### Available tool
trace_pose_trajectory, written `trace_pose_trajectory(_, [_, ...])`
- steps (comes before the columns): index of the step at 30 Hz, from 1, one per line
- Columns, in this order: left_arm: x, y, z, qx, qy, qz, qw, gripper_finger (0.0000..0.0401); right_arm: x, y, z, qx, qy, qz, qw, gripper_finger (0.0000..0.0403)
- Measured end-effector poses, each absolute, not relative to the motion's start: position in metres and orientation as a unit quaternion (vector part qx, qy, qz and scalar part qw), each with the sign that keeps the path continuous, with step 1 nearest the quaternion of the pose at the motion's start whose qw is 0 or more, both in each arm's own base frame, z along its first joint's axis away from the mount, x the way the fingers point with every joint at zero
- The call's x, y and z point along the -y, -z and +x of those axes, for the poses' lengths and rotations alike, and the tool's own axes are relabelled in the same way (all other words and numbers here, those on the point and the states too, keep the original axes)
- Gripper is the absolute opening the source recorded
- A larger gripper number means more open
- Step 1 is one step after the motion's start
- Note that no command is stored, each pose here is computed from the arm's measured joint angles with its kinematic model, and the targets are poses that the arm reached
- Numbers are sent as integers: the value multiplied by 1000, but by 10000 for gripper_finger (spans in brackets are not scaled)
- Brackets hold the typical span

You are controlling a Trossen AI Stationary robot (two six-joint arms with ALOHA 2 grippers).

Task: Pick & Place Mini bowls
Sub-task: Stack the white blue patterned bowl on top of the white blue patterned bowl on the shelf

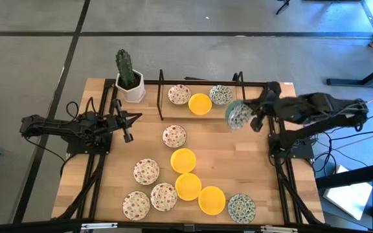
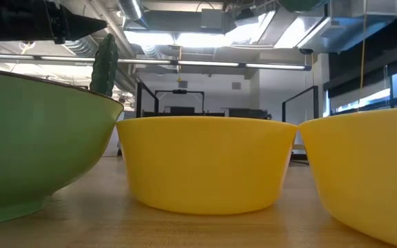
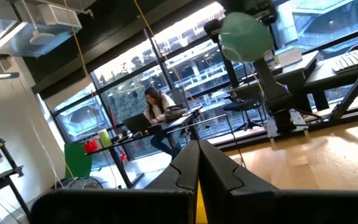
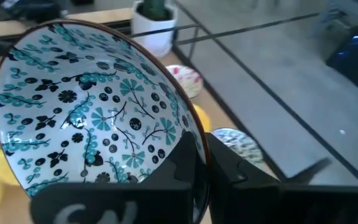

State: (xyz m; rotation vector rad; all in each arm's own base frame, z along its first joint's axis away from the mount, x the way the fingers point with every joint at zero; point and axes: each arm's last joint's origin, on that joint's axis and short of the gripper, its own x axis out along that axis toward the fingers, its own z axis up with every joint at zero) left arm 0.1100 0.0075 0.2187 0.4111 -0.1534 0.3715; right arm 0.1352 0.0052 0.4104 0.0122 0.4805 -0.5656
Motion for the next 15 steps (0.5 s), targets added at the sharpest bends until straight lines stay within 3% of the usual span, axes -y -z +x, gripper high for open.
trace_pose_trajectory(5, [-7, -219, 110, 75, -183, 201, 959, 7, 5, -414, 139, -221, 297, 0, 929, 14])
trace_pose_trajectory(10, [-7, -219, 110, 76, -183, 200, 959, 8, 22, -431, 162, -152, 279, -21, 948, 14])
trace_pose_trajectory(15, [-7, -219, 110, 76, -183, 200, 960, 8, 55, -454, 187, -147, 293, -29, 944, 14])
